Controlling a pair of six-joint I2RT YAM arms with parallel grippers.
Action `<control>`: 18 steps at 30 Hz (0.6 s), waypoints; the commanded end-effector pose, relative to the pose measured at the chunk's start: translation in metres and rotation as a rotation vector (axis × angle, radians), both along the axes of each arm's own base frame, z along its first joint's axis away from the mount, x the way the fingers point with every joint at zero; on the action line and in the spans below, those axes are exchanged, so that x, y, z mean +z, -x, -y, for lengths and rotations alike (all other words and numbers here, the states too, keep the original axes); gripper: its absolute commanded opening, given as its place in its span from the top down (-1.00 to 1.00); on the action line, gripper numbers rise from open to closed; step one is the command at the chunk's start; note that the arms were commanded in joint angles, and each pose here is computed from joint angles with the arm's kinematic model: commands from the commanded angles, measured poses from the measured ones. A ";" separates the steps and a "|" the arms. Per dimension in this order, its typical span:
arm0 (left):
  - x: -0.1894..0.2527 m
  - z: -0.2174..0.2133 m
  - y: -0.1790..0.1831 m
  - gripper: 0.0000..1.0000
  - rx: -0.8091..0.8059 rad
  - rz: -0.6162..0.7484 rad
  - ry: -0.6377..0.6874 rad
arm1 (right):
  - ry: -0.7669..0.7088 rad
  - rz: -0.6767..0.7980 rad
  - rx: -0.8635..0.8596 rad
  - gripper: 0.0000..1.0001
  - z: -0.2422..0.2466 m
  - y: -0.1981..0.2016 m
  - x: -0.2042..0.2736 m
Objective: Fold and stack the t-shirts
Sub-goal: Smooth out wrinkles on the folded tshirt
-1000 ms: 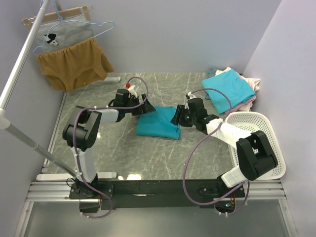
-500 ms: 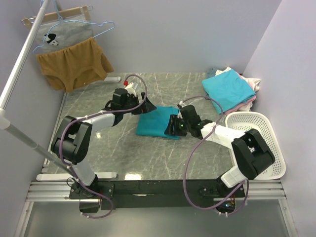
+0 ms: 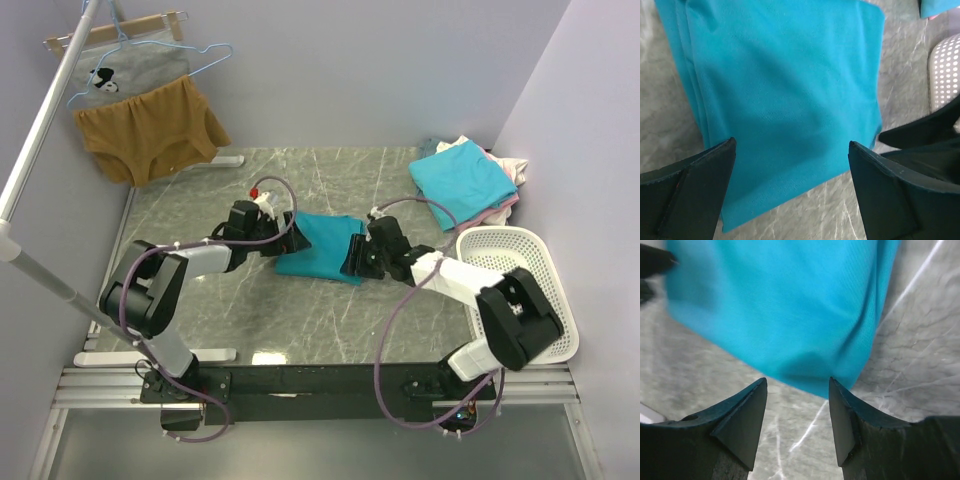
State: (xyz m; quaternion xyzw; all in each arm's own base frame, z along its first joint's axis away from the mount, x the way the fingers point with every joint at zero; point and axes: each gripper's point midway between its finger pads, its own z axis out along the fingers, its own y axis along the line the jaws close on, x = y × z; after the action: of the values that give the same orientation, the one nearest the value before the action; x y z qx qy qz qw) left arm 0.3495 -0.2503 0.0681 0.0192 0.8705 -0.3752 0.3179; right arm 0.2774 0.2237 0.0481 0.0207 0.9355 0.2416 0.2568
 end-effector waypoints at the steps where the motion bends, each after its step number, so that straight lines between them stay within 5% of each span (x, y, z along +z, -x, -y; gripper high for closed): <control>1: 0.057 0.006 -0.030 -0.99 0.005 0.185 0.014 | -0.040 0.215 -0.006 -0.20 -0.002 -0.025 0.069; 8: 0.069 0.022 -0.068 -0.99 -0.006 0.189 -0.008 | -0.113 0.240 0.082 -0.21 -0.031 -0.042 0.091; 18: 0.040 0.050 -0.089 -0.99 -0.109 0.108 0.023 | -0.169 0.056 0.190 -0.21 -0.062 -0.022 0.035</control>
State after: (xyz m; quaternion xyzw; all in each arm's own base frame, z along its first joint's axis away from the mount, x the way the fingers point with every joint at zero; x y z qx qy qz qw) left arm 0.4407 -0.2902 0.1169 0.0554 0.8436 -0.3878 0.3672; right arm 0.3075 0.2684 0.0843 -0.0346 0.9092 0.3118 0.2737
